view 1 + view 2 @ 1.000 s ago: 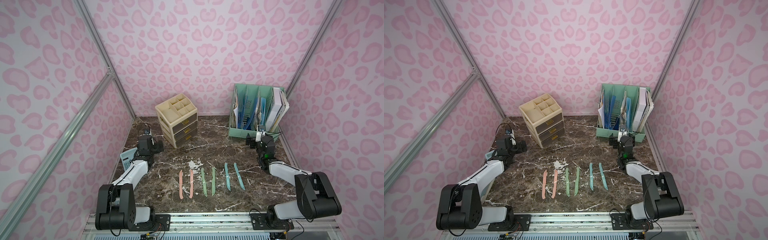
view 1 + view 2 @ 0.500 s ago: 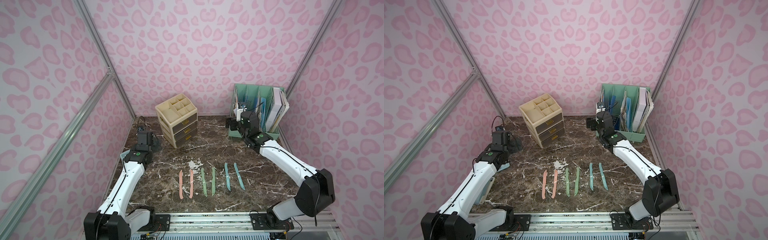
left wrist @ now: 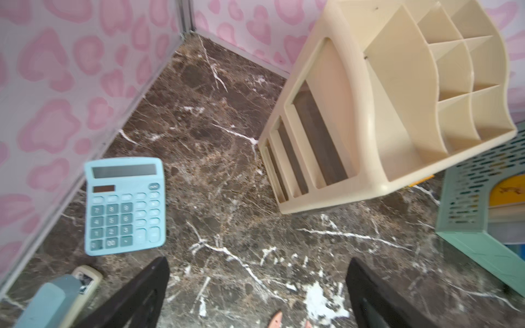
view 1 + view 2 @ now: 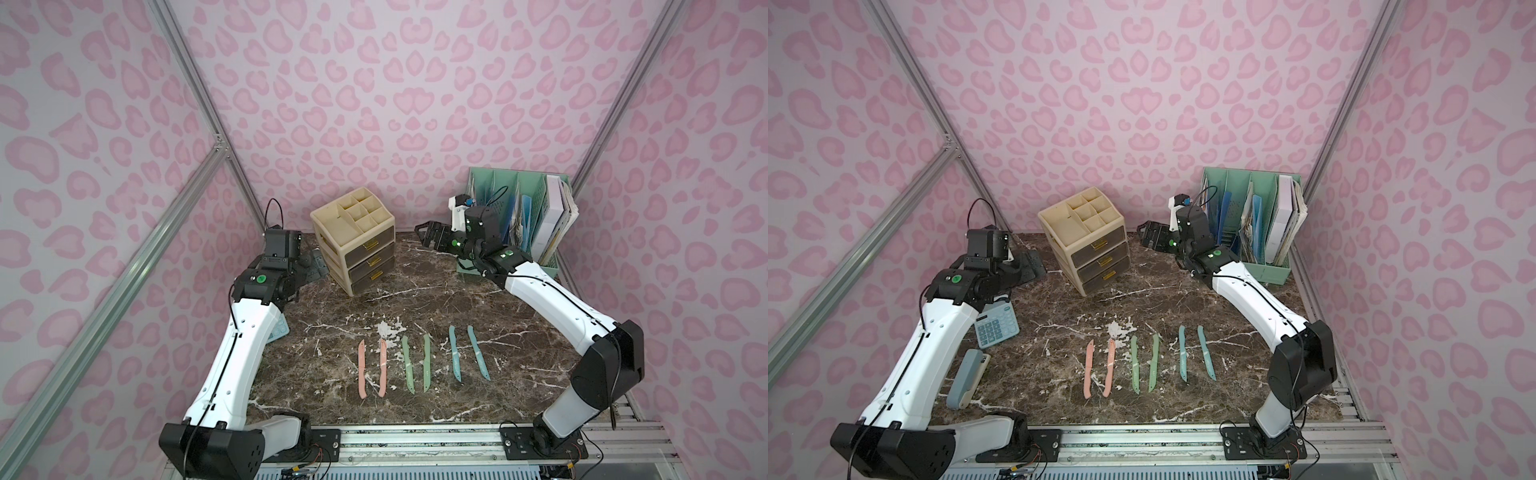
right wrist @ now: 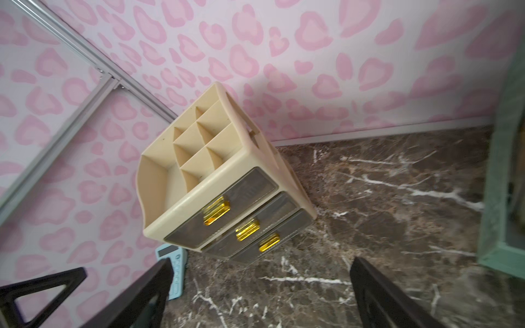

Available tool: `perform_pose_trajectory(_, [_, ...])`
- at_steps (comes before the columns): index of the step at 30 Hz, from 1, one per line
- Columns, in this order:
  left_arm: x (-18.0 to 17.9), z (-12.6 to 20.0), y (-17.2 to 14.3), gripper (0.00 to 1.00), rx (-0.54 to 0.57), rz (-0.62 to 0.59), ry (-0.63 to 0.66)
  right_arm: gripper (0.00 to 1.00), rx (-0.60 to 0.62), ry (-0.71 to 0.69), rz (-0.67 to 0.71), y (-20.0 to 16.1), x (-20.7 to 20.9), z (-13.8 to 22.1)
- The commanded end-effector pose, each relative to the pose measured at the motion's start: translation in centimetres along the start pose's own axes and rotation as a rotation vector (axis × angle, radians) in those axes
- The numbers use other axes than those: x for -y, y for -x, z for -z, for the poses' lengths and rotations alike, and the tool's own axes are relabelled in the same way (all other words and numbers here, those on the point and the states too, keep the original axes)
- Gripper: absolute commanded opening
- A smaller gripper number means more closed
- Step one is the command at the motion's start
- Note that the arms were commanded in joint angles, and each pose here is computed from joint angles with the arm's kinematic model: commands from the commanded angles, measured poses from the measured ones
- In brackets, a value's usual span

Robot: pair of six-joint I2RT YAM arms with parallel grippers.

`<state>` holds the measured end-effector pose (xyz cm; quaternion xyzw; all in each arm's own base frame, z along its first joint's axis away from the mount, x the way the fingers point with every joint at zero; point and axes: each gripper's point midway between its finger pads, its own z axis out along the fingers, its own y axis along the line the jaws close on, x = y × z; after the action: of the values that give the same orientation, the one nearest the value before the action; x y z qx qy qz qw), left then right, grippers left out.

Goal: Place the fruit knives into the drawer by color
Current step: Open the drawer in the storage box.

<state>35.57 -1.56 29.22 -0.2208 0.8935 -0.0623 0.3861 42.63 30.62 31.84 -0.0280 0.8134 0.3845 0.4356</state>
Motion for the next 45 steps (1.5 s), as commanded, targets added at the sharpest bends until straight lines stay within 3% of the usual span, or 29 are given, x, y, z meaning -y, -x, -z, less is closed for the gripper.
perform_pose_trajectory(1, [2.3,-0.3,-1.2,0.99,-0.135,0.06,-0.09,1.0,-0.031,0.199,-0.164,-0.4,-3.5,-0.5])
perform_pose_trajectory(10, [5.9,-1.5,2.6,0.99,-0.206,0.227,-0.222,1.0,-0.085,0.395,-0.373,-1.6,-5.6,-2.9])
perform_pose_trajectory(16, [5.7,-3.8,3.1,0.92,-0.294,0.353,-0.254,0.79,-0.108,0.448,-0.479,-2.0,-5.7,-4.9])
perform_pose_trajectory(20, [5.6,-4.9,2.8,0.87,-0.33,0.371,-0.247,0.7,-0.117,0.468,-0.525,-2.4,-5.8,-6.0])
perform_pose_trajectory(26, [6.3,-6.6,2.5,0.84,-0.366,0.397,-0.277,0.67,-0.139,0.481,-0.581,-3.4,-5.5,-7.6])
perform_pose_trajectory(34, [6.0,-7.7,2.9,0.71,-0.369,0.388,-0.272,0.56,-0.171,0.479,-0.604,-4.6,-5.5,-9.7])
perform_pose_trajectory(45, [6.2,-9.6,3.0,0.66,-0.388,0.375,-0.264,0.51,-0.202,0.443,-0.632,-6.2,-4.9,-11.3])
